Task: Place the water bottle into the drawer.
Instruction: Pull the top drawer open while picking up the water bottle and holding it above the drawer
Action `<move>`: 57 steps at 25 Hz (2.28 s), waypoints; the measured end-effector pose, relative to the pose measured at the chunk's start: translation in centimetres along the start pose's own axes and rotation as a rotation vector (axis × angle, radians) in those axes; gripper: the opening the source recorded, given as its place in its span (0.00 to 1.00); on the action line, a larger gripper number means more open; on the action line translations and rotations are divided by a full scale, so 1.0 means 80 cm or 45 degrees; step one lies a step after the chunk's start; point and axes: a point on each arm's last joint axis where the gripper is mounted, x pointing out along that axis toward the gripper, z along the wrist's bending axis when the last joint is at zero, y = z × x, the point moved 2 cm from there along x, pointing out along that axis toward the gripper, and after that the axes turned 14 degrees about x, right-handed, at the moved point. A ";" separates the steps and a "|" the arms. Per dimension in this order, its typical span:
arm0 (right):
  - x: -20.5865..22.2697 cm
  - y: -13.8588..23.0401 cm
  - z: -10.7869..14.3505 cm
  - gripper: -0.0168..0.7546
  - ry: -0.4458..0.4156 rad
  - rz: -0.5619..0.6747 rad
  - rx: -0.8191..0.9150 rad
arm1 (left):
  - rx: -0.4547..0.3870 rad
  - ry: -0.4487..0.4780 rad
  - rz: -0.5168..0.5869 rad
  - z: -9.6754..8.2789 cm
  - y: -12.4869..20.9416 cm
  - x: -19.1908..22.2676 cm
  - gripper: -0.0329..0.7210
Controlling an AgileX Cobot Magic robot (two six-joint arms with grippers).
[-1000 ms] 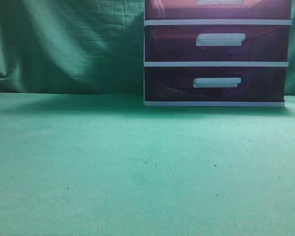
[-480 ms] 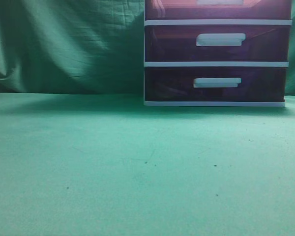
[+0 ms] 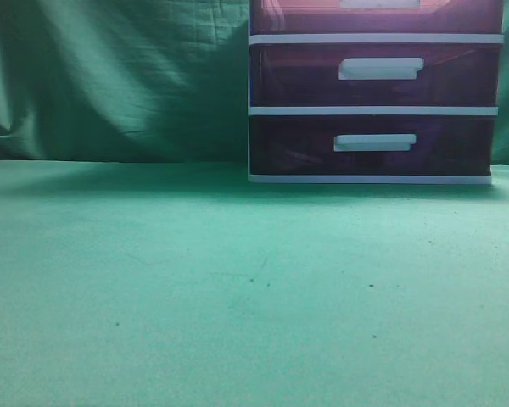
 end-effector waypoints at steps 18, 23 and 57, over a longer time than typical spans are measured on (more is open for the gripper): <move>-0.001 -0.018 0.003 0.08 -0.029 -0.171 0.043 | 0.236 0.427 -0.621 -0.092 -0.101 -0.181 0.41; -0.022 -0.075 0.010 0.08 -0.165 -0.723 0.215 | 0.373 0.407 -0.613 -0.094 -0.108 -0.204 0.41; 0.142 -0.250 0.154 0.08 -0.096 0.192 -1.498 | 0.444 0.400 -0.500 -0.093 -0.097 -0.197 0.41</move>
